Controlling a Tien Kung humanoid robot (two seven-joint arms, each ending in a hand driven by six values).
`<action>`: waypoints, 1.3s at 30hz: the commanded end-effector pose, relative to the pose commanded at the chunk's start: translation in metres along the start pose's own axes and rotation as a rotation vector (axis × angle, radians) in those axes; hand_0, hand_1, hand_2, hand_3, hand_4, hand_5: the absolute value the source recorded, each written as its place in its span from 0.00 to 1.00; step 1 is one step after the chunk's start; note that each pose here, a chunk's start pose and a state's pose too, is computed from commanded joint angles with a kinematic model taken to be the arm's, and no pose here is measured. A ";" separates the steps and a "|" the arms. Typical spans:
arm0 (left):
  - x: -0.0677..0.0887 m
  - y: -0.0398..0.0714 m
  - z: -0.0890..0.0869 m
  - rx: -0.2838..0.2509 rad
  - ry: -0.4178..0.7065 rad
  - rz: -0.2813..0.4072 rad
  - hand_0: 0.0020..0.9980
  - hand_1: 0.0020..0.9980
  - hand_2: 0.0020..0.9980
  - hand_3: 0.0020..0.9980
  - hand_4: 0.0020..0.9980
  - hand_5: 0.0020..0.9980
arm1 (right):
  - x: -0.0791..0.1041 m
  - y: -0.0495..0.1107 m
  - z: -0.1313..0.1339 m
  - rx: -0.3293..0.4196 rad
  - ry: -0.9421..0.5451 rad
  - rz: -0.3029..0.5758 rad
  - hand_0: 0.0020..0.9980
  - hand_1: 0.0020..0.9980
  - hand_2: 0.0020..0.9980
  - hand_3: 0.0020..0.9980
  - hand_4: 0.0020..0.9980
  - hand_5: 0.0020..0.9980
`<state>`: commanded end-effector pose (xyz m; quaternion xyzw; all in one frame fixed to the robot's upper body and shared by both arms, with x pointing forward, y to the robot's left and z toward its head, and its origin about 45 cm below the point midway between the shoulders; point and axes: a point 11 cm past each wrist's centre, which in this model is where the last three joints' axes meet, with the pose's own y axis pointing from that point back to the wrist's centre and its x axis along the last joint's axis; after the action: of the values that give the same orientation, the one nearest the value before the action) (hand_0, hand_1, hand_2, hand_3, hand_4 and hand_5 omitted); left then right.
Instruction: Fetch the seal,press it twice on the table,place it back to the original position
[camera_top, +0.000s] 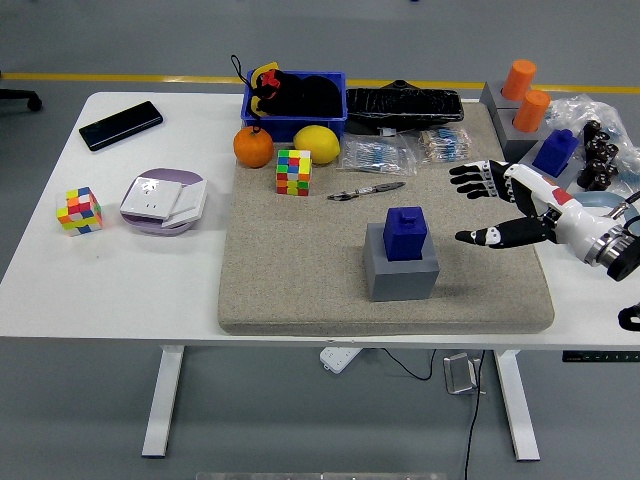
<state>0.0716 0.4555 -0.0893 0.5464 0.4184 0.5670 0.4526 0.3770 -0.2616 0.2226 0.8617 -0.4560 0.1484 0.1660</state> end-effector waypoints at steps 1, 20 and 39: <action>0.000 0.000 0.000 0.000 0.000 0.000 0.74 0.70 0.68 0.74 0.66 0.31 | -0.001 -0.001 0.000 0.001 0.000 -0.003 0.78 0.76 0.76 0.81 0.94 0.00; -0.001 0.000 0.001 -0.002 -0.011 -0.002 0.73 0.70 0.69 0.74 0.66 0.30 | -0.042 -0.033 -0.001 0.022 -0.067 -0.080 0.77 0.75 0.75 0.80 0.92 0.00; 0.001 0.000 0.001 0.001 -0.017 -0.001 0.74 0.70 0.69 0.74 0.67 0.31 | -0.042 -0.036 0.006 0.004 -0.053 -0.079 0.69 0.66 0.67 0.72 0.83 0.00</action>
<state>0.0724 0.4559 -0.0889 0.5512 0.4149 0.5618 0.4565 0.3848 -0.2144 0.1951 0.8830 -0.4256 0.1199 0.1577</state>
